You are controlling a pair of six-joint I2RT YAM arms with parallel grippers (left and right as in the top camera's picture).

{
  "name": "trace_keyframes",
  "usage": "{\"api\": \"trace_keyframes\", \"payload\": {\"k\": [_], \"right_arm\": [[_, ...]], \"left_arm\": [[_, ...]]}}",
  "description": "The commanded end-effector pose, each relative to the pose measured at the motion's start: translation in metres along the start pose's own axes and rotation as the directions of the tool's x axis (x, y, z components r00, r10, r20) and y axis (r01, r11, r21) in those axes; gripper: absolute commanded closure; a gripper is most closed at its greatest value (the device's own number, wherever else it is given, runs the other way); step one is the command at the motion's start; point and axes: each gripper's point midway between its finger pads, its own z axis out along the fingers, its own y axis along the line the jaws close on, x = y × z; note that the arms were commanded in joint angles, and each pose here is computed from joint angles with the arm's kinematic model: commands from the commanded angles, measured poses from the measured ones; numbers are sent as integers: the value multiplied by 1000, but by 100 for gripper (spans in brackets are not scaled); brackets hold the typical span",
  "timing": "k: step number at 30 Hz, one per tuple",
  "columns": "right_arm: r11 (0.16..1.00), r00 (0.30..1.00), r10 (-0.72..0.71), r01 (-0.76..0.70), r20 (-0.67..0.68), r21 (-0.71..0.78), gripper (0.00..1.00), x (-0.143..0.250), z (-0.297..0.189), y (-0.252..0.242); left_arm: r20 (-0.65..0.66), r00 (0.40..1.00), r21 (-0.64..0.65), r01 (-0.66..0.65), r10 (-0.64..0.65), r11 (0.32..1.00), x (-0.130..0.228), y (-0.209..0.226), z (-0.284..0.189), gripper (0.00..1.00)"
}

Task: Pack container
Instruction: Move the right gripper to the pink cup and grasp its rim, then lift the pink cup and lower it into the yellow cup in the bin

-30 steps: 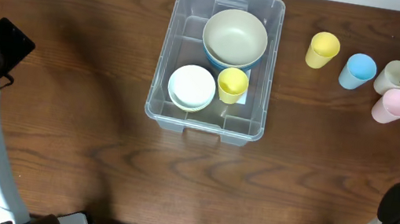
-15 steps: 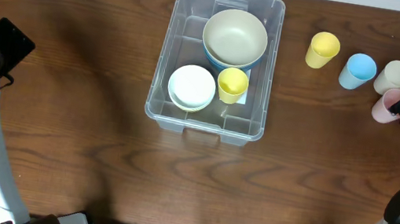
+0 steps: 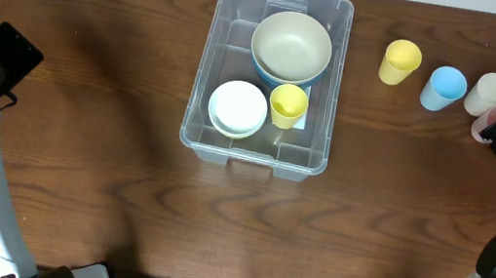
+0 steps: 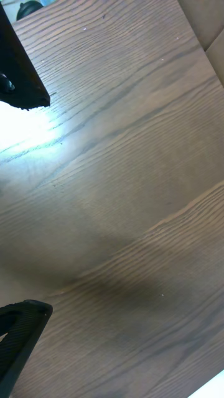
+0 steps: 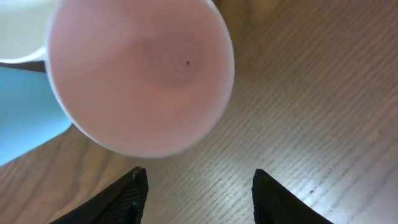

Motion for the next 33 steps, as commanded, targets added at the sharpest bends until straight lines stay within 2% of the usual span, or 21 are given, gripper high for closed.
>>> {"api": "trace_keyframes", "payload": {"k": [1, 8, 16, 22, 30, 33], "right_arm": [[998, 1000, -4, 5, 6, -57, 45, -5, -6, 6], [993, 999, -14, 17, 29, -115, 43, -23, -30, 22], [995, 997, 45, -40, 58, -93, 40, -43, -42, -2], [996, 997, 78, -79, -16, -41, 41, -35, -17, -26], [995, 993, 81, -85, -84, -47, 41, -28, 28, -25], [994, 991, 82, -88, -104, -63, 48, -26, 40, -23]], "left_arm": [[14, 1000, -8, -7, 7, 1000, -4, 2, -3, 2], [14, 1000, -8, -7, 7, 1000, -4, 2, -3, 2], [14, 1000, -8, -7, 7, 1000, -4, 2, -3, 2], [14, 1000, -8, -7, 7, 1000, -4, 2, -3, 2], [15, 1000, -8, -6, 7, 1000, -5, 2, -3, 2], [15, 1000, -8, -6, 7, 1000, -5, 2, -3, 2]]}}
